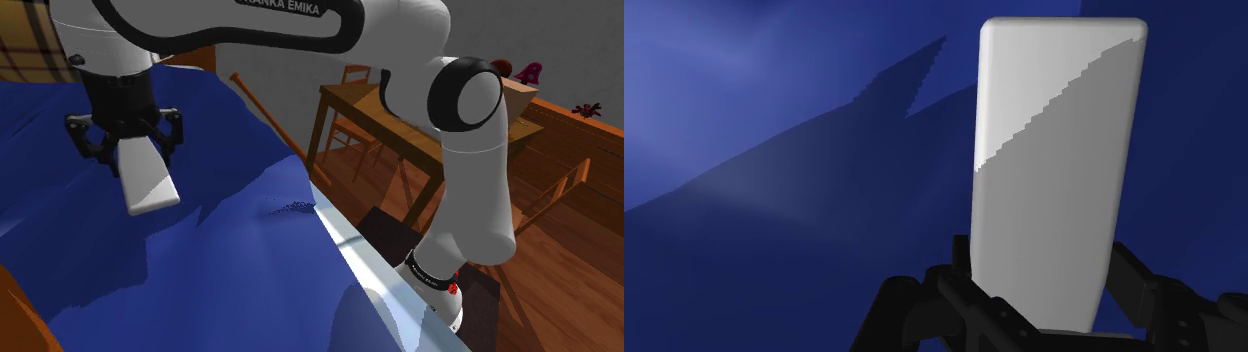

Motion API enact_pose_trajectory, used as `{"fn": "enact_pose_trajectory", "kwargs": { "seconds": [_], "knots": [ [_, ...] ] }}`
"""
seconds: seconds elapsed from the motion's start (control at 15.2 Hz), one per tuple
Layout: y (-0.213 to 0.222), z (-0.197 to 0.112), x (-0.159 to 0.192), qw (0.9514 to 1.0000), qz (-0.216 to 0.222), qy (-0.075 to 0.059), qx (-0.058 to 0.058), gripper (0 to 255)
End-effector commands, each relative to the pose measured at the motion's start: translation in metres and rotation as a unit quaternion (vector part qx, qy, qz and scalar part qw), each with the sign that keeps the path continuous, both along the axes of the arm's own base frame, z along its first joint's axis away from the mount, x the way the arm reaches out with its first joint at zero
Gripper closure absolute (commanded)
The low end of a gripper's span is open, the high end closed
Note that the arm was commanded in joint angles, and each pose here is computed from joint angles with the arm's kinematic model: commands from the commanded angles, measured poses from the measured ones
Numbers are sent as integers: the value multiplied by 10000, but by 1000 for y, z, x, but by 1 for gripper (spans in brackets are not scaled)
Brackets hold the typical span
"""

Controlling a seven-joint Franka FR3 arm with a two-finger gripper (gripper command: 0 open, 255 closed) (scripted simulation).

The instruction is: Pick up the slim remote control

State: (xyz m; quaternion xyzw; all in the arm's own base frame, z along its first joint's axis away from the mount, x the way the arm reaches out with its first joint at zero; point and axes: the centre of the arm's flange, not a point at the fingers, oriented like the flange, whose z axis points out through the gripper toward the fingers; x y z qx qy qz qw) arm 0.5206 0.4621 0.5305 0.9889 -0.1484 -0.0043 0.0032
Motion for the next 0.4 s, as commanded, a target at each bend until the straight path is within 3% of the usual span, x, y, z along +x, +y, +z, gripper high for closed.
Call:
{"fn": "enact_pose_trajectory", "kwargs": {
  "seconds": [0.0, 0.33],
  "knots": [
    [0, 11, 1, 10000, 0, 2, -1, 255],
    [0, 27, 1, 10000, 0, 2, -1, 255]
  ]
}}
